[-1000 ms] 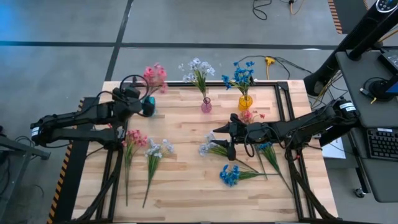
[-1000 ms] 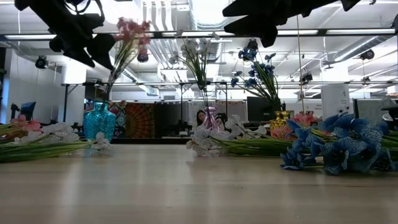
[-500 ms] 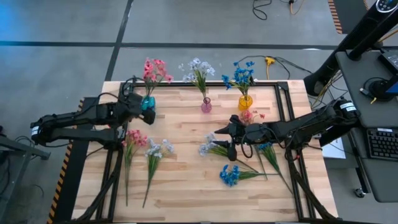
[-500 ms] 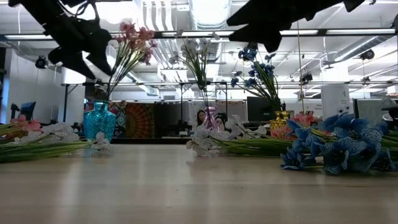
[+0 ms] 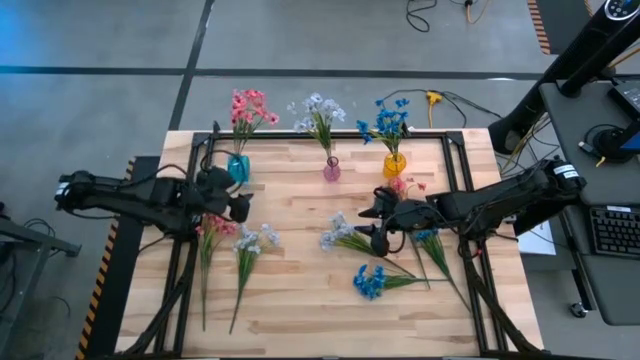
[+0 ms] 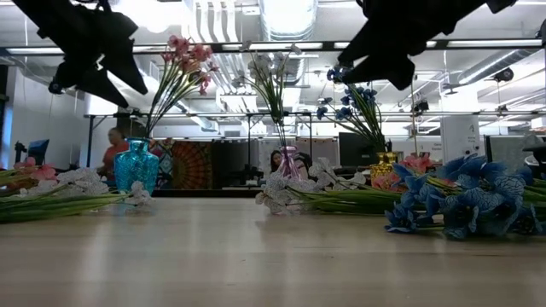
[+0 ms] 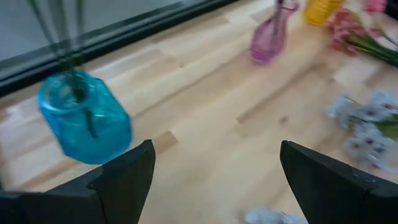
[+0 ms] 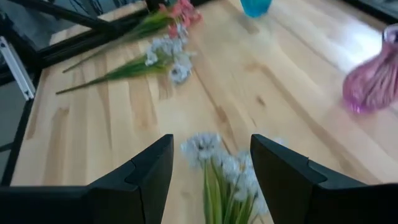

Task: Sort flowers into vase by color
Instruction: Put the bottom blue flowers into the yellow vase

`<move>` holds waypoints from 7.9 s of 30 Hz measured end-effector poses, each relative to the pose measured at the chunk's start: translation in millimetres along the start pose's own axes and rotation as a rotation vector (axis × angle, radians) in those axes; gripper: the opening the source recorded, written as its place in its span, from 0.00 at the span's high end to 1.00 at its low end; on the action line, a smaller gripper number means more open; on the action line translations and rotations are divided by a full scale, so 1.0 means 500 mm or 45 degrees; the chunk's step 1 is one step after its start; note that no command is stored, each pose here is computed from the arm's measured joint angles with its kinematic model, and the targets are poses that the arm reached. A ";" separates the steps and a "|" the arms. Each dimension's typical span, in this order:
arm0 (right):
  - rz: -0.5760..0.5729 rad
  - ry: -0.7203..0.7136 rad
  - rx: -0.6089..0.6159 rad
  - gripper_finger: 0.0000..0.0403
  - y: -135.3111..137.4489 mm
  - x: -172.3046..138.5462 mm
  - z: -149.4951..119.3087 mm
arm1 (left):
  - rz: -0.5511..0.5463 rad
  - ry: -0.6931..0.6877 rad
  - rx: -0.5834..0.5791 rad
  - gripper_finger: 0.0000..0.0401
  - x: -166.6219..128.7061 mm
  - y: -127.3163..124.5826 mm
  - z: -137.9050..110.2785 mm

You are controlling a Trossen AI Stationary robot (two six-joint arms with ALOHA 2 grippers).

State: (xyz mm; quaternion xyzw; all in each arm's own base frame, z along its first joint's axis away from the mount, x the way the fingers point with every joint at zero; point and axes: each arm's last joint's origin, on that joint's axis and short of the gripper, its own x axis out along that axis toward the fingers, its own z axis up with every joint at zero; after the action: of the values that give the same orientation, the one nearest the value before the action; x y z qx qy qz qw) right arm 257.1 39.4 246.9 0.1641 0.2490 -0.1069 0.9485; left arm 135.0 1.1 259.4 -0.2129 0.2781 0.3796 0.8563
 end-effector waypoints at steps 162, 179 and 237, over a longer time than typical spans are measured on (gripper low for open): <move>0.115 -0.715 -0.748 0.94 -0.060 -0.050 0.080 | -0.279 0.003 0.423 0.19 0.023 -0.174 -0.108; -1.025 -0.961 -0.234 0.94 -0.209 -0.116 0.047 | -0.267 -0.033 0.406 0.19 0.023 -0.175 -0.105; -1.094 -0.956 -0.015 0.76 -0.286 -0.105 0.001 | -0.267 -0.033 0.417 0.19 0.023 -0.175 -0.105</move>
State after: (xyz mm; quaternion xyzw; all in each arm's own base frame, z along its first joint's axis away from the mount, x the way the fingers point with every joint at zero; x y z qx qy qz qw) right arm 171.9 -86.6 236.9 -0.0065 -0.0601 -0.5327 0.8442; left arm 192.1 -77.4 225.9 -0.0936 0.3014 0.2409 0.9178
